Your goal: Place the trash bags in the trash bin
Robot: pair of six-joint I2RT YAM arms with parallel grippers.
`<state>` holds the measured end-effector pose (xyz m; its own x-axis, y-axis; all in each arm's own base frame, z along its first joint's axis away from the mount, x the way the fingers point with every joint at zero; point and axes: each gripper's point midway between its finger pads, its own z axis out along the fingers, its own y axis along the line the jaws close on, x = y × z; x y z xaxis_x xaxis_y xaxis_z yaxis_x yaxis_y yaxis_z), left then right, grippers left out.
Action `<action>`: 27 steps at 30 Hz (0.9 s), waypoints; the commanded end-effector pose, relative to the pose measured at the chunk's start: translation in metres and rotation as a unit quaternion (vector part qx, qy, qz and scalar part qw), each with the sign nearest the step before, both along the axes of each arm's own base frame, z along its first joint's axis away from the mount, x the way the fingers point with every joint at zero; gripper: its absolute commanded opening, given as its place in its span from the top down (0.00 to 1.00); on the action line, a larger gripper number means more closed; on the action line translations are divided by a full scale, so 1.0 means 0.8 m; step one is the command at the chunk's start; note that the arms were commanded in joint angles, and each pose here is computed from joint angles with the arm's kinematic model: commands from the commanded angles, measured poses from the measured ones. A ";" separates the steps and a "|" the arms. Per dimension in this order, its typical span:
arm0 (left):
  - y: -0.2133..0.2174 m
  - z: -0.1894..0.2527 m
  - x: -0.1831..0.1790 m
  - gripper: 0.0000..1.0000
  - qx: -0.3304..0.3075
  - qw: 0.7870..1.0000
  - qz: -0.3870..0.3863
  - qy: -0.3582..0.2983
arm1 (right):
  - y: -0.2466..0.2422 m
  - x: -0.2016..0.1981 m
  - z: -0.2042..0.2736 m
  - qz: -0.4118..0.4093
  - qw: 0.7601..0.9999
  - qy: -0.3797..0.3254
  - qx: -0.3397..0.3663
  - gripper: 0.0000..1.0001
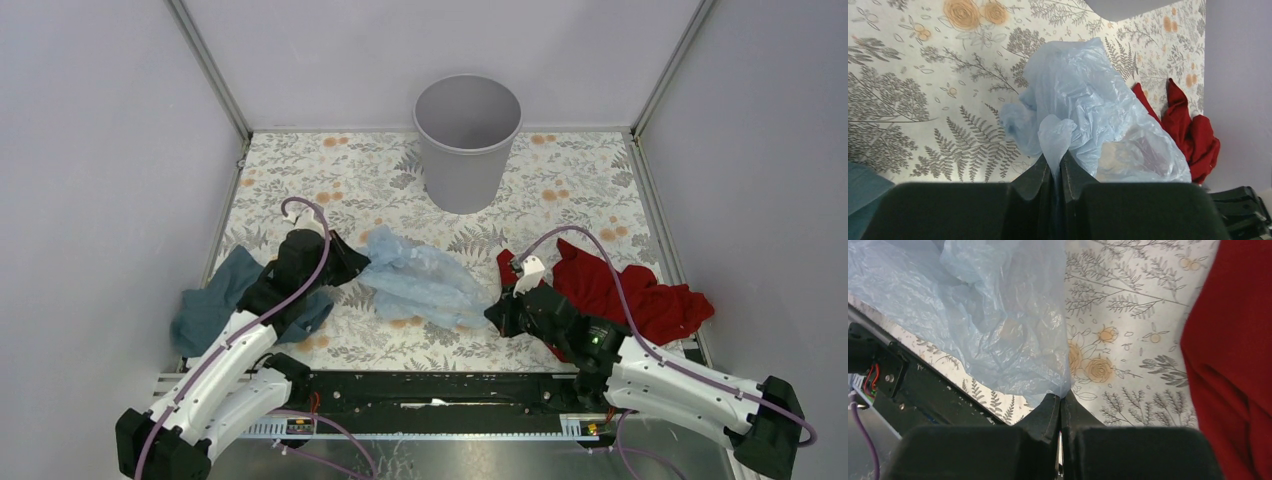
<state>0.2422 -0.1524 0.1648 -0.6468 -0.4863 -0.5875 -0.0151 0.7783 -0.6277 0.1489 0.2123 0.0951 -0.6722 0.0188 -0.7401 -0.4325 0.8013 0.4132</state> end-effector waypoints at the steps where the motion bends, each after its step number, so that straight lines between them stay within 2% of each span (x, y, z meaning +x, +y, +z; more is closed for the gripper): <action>1: 0.019 0.036 0.019 0.89 0.022 0.998 0.031 -0.047 | -0.018 0.019 0.032 -0.042 0.998 -0.036 -0.022 1.00; 5: 0.012 0.033 0.020 0.91 0.013 0.999 0.021 -0.045 | -0.020 0.023 0.048 -0.042 0.998 -0.053 -0.017 1.00; 8: -0.022 0.040 0.013 0.93 -0.053 0.997 -0.037 -0.047 | -0.019 0.026 0.062 -0.044 0.997 -0.069 -0.007 1.00; 11: -0.066 0.046 0.001 0.93 -0.137 0.983 -0.120 -0.040 | -0.015 0.024 0.077 -0.034 0.997 -0.074 0.004 1.00; 13: -0.079 0.037 -0.004 0.92 -0.149 0.977 -0.149 -0.020 | -0.012 0.022 0.089 -0.028 0.997 -0.072 0.011 1.00; 14: -0.079 0.032 -0.002 0.88 -0.138 0.979 -0.152 -0.014 | -0.010 0.020 0.097 -0.026 0.997 -0.071 0.018 1.00; 15: -0.075 0.022 0.001 0.80 -0.117 0.982 -0.147 -0.004 | -0.009 0.019 0.106 -0.026 0.997 -0.067 0.025 1.00; 17: -0.058 0.007 0.005 0.46 -0.066 0.990 -0.126 0.008 | -0.009 0.020 0.122 -0.048 0.997 -0.050 0.040 0.98; 18: -0.047 0.005 0.009 0.27 -0.043 0.993 -0.106 0.003 | -0.011 0.023 0.128 -0.073 0.995 -0.036 0.049 0.93; 20: -0.029 0.009 0.008 0.06 -0.017 0.996 -0.082 -0.012 | -0.013 0.029 0.138 -0.122 0.990 -0.006 0.068 0.87; 21: -0.023 0.017 0.006 0.02 -0.011 0.997 -0.074 -0.025 | -0.009 0.033 0.144 -0.145 0.986 0.012 0.083 0.88; 24: -0.017 0.050 -0.006 0.01 -0.023 0.995 -0.074 -0.067 | -0.001 0.047 0.147 -0.196 0.975 0.044 0.092 0.99; 27: -0.032 0.093 -0.030 0.01 -0.069 0.985 -0.120 -0.106 | 0.020 0.059 0.150 -0.211 0.971 0.063 0.096 1.00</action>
<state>0.2264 -0.1712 0.1783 -0.6987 -0.4113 -0.5854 0.1426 0.7218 -0.6773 0.1821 0.2191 0.2123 -0.6576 0.3208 -0.6817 -0.1766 0.8140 0.5534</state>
